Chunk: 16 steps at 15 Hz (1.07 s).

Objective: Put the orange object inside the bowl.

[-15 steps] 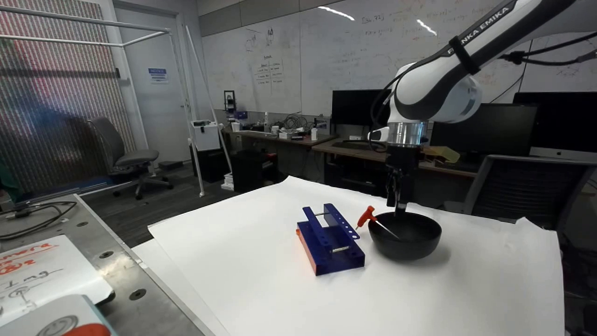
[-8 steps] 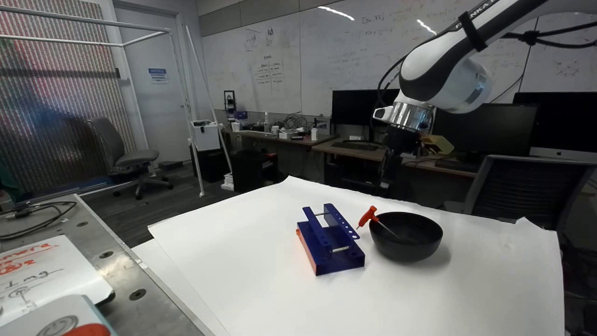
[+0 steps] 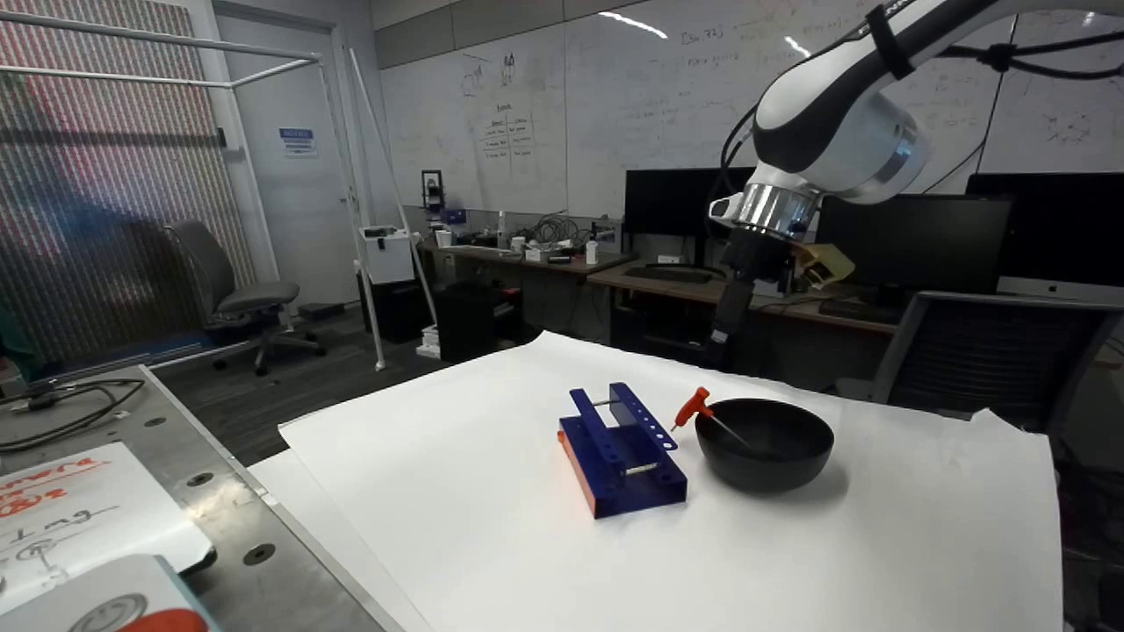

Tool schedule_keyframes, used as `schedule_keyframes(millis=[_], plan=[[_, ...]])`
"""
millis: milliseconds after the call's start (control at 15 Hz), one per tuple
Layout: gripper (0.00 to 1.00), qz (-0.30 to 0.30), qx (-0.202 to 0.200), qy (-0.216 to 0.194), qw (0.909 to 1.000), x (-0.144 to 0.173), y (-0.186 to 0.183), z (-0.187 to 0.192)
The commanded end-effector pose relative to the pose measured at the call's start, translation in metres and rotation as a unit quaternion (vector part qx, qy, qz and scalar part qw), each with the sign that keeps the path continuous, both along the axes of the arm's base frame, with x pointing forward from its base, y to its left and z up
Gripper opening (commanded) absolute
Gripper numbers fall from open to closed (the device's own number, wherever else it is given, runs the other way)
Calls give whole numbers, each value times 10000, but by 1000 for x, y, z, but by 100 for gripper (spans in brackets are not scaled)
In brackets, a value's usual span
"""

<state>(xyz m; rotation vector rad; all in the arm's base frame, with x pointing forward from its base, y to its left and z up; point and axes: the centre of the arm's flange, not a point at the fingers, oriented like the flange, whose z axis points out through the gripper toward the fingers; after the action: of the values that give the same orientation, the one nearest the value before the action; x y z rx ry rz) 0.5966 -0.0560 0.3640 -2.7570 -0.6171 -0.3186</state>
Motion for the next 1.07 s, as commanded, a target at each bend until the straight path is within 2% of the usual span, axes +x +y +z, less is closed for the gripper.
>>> schedule_keyframes(millis=[0,333,400,667,867,1000], plan=[[100,-5,6,10,10000,0,0,0],[100,-9,14,21,10000,1,0,1],[100,-26,-115,60,9999,9,5,7],[100,-89,-1084,352,9934,47,34,22],[100,-128,-1726,740,9821,72,61,21],[100,-97,-1960,1065,9747,81,73,12]])
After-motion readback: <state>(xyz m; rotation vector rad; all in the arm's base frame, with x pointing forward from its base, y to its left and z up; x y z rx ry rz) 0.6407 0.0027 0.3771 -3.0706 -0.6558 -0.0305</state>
